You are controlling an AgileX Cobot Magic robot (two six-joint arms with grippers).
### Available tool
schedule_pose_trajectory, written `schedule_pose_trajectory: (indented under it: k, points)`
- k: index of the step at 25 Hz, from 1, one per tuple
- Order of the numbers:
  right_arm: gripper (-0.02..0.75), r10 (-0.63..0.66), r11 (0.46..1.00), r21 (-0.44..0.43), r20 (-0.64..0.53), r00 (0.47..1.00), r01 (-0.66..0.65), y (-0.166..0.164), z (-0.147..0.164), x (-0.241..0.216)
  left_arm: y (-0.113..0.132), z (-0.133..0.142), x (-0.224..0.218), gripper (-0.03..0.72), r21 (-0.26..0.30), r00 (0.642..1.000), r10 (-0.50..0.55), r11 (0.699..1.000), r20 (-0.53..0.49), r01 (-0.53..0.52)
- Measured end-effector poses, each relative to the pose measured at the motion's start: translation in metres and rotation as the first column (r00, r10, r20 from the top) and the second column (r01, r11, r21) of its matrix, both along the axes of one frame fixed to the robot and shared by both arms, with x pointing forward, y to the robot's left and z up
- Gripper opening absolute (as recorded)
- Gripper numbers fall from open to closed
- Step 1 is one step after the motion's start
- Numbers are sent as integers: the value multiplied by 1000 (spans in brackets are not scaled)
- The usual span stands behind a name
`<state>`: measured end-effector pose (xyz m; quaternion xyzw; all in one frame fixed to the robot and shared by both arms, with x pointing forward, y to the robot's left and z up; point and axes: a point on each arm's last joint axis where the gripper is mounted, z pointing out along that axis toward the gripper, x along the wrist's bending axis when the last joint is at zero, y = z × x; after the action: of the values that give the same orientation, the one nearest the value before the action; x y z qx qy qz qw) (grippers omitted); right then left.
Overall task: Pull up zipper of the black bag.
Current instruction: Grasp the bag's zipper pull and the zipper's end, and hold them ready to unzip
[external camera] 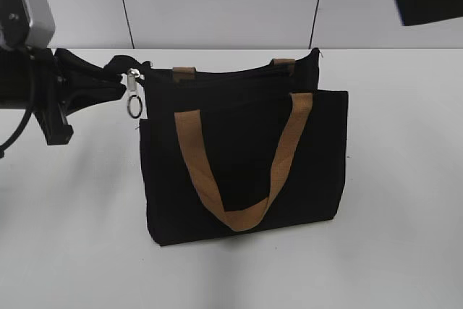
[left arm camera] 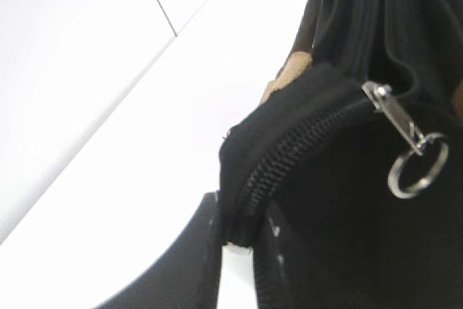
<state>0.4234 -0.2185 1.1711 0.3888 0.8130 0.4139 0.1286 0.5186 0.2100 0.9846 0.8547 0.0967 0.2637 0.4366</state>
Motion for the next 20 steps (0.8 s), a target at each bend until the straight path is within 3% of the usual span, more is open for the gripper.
schedule_pose_trajectory:
  k: [4,14,20]
  points:
    - [471,108,994,3,-46,993,-108,35,-12,16,3,21,-9,78,11,999,13,1000,45,-14]
    - [461,149,988,55,-138,979,-142,131,-72,50,4,37,-17,78,-1,996,34,999,81,-34]
    - [368,144,988,82,-155,977,-133,169,-104,57,4,37,-17,78,-5,996,38,999,76,-37]
